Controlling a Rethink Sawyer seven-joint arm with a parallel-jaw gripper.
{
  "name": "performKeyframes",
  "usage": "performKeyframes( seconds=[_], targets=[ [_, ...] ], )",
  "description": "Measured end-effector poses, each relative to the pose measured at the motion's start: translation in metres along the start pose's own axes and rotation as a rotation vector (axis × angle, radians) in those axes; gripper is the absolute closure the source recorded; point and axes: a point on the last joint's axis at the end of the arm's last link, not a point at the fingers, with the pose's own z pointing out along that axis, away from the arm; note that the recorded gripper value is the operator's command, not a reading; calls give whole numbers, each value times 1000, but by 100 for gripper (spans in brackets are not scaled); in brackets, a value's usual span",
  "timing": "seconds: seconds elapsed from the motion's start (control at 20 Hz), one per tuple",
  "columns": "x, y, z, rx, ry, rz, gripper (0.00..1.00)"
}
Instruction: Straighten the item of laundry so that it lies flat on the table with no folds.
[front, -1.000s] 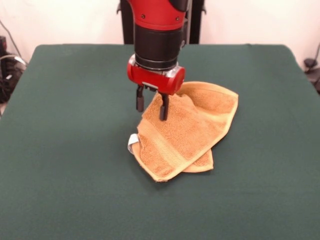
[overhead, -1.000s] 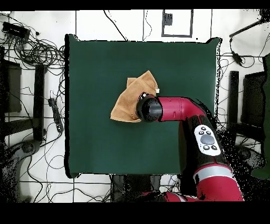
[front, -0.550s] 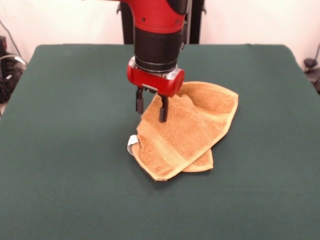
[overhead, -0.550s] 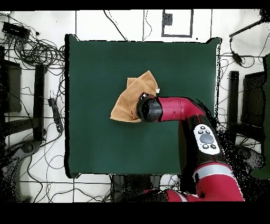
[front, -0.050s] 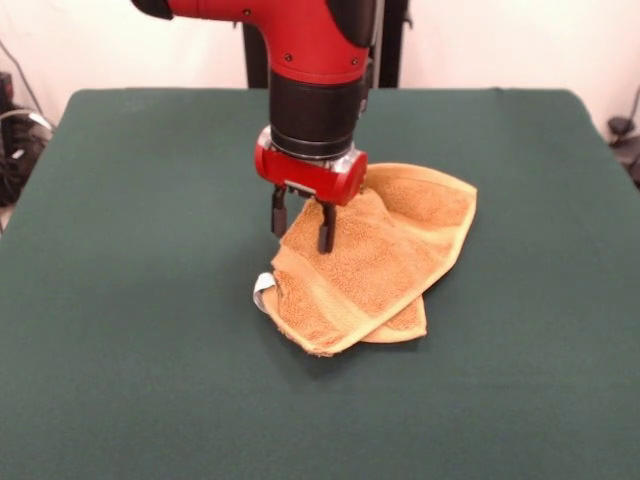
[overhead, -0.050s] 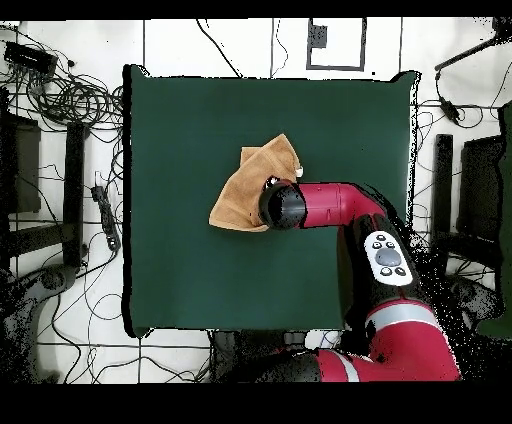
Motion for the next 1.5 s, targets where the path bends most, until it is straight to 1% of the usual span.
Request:
performKeyframes(
  seconds=[0.35, 0.4, 0.9, 1.5],
  targets=[
    [0, -1, 0, 0, 0, 2, 0],
    [-1, 0, 0, -3, 0, 3, 100],
    [-2, 6, 0, -21, 2, 3, 100],
    [-2, 6, 0, -22, 2, 3, 100]
  ],
)
